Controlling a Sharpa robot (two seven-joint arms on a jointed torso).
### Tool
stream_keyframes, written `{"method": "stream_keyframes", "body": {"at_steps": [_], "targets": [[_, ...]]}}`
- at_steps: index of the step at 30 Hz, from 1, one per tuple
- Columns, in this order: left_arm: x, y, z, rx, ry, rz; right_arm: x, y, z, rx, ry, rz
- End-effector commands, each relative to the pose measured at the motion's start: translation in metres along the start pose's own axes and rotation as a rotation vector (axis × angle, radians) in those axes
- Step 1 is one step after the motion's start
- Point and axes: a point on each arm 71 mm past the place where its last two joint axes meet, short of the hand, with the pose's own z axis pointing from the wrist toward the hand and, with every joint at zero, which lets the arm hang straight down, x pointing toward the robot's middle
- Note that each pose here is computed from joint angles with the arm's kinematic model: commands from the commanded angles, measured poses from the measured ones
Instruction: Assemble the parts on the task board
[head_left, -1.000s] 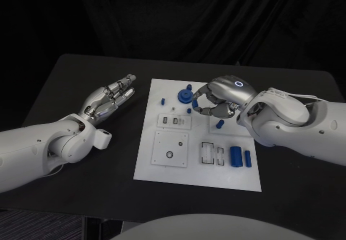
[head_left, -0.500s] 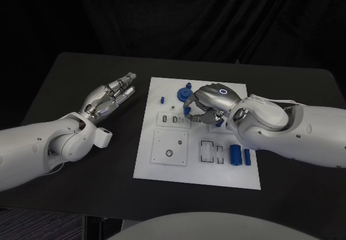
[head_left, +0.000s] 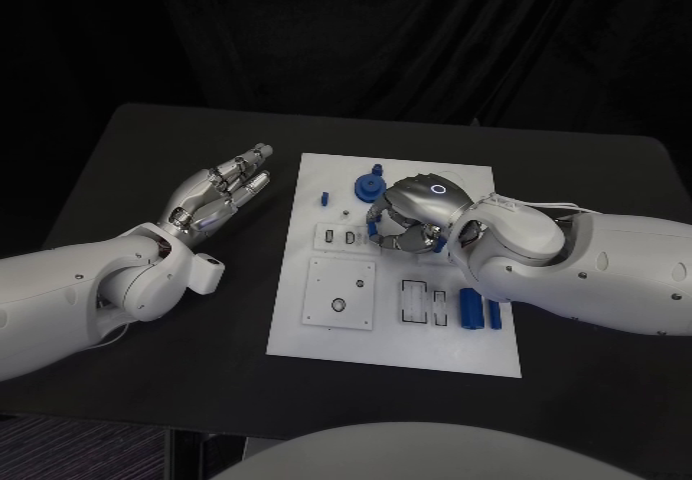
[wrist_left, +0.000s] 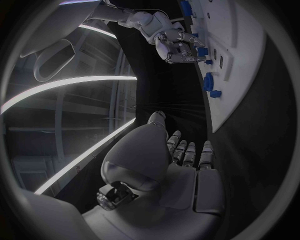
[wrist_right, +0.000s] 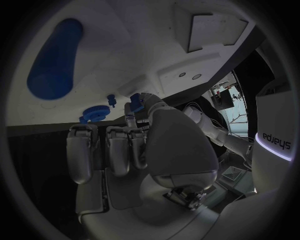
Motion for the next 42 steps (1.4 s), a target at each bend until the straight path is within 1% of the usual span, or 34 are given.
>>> {"method": "stream_keyframes", "body": {"at_steps": [1, 14, 22, 36, 42], "targets": [[0.0015, -0.0091, -0.0002, 0.133, 0.010, -0.012, 0.0032, -0.0011, 0.0001, 0.024, 0.023, -0.015], [0.0016, -0.0089, -0.0002, 0.131, 0.011, -0.013, 0.0066, -0.0014, 0.0017, 0.016, 0.053, -0.024], [0.0018, -0.0085, 0.0001, 0.127, 0.014, -0.016, 0.0081, 0.0004, 0.0027, -0.007, 0.070, -0.029], [0.0015, -0.0077, 0.0003, 0.120, 0.018, -0.019, 0.0088, 0.0017, 0.0030, -0.021, 0.078, -0.030], [0.0009, -0.0075, 0.0002, 0.119, 0.017, -0.017, 0.0072, 0.0027, 0.0022, -0.030, 0.058, -0.023]]}}
